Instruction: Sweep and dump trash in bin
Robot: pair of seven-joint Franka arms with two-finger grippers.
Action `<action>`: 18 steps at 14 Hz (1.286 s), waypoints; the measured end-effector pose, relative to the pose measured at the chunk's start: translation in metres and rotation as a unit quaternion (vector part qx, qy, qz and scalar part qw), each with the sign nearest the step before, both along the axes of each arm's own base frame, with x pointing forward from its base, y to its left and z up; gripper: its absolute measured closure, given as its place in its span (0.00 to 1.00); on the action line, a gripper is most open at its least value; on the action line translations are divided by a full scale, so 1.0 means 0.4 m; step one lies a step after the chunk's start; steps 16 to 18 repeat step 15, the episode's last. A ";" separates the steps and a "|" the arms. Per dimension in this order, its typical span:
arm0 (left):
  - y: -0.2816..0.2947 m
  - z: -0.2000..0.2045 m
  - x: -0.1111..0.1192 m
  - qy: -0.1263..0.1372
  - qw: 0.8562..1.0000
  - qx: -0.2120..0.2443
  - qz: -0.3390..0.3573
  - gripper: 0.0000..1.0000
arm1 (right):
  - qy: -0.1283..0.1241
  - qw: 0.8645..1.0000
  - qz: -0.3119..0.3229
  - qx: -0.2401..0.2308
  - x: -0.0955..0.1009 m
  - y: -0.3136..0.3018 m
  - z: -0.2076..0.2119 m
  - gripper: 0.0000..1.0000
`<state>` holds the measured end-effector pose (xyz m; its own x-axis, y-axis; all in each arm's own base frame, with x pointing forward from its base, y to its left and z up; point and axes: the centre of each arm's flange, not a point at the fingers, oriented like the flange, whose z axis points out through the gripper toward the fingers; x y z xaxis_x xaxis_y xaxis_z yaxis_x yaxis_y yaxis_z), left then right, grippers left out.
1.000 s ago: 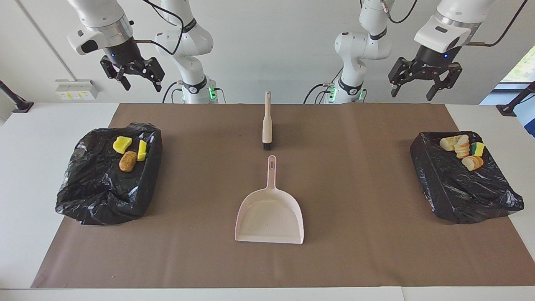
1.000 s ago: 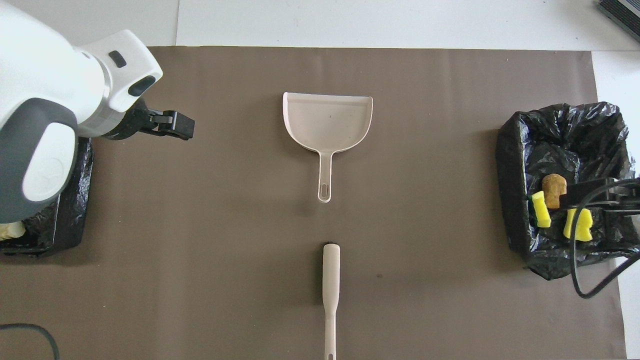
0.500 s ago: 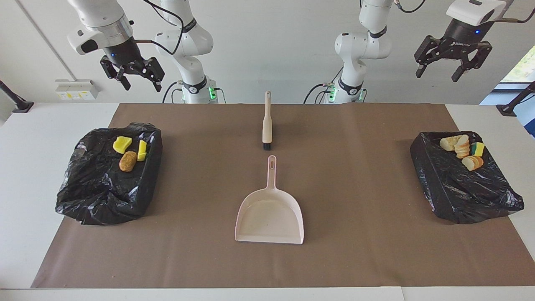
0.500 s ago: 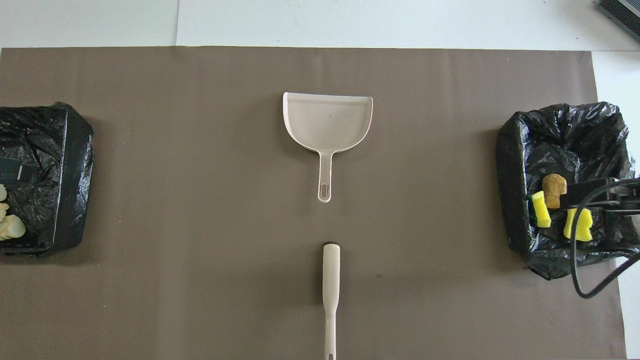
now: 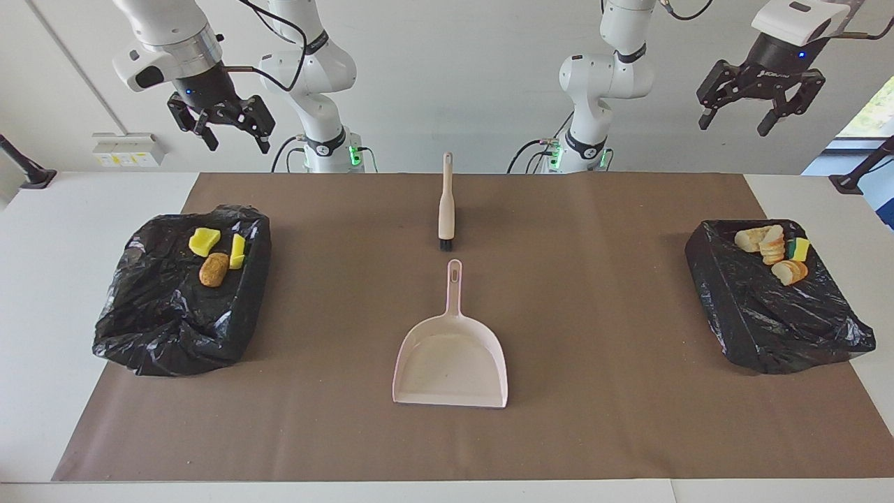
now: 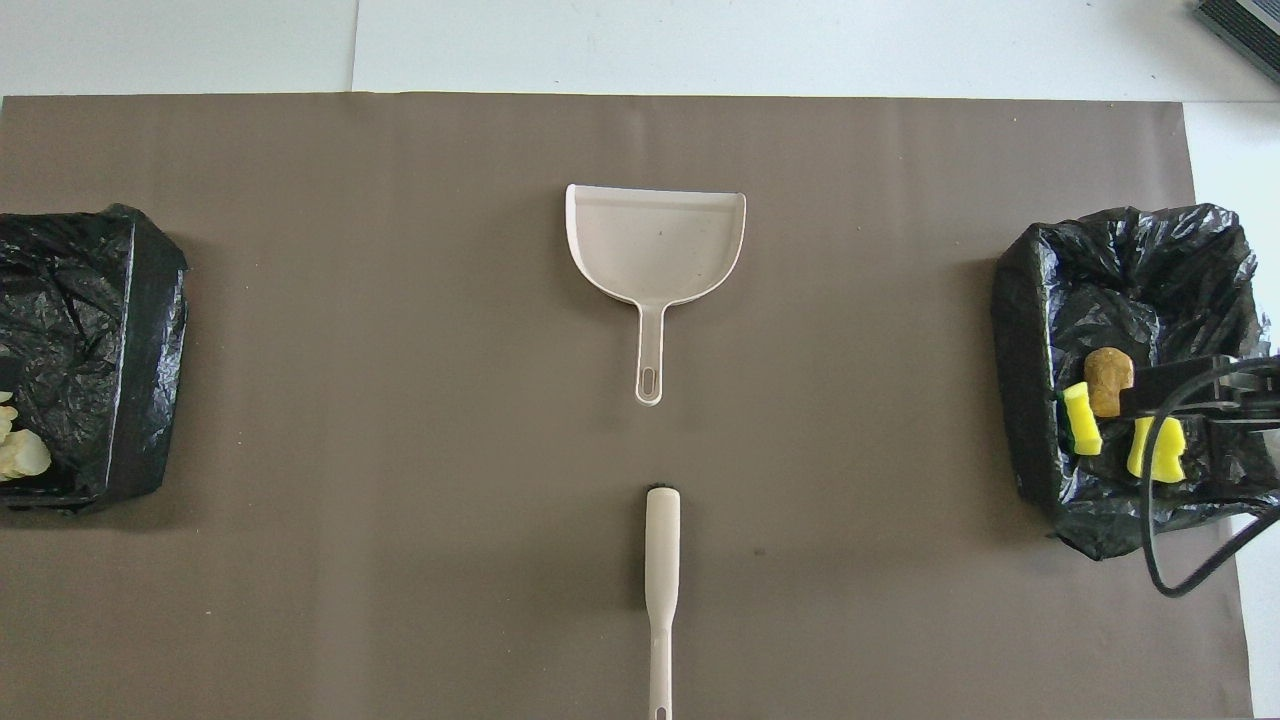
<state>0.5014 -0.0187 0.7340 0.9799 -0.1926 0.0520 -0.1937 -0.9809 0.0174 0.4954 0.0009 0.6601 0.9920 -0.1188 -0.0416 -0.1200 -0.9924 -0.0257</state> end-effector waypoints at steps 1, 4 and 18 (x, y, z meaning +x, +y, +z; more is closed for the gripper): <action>0.002 0.000 0.000 0.000 1.000 0.000 0.001 0.00 | 0.000 1.000 0.000 0.000 0.000 0.000 0.000 0.00; 0.002 0.000 0.000 0.000 1.000 0.000 0.001 0.00 | 0.000 1.000 0.000 0.000 0.000 0.000 0.000 0.00; -0.009 -0.017 0.005 0.013 1.000 0.004 -0.002 0.00 | 0.000 1.000 0.000 0.000 0.000 0.000 0.000 0.00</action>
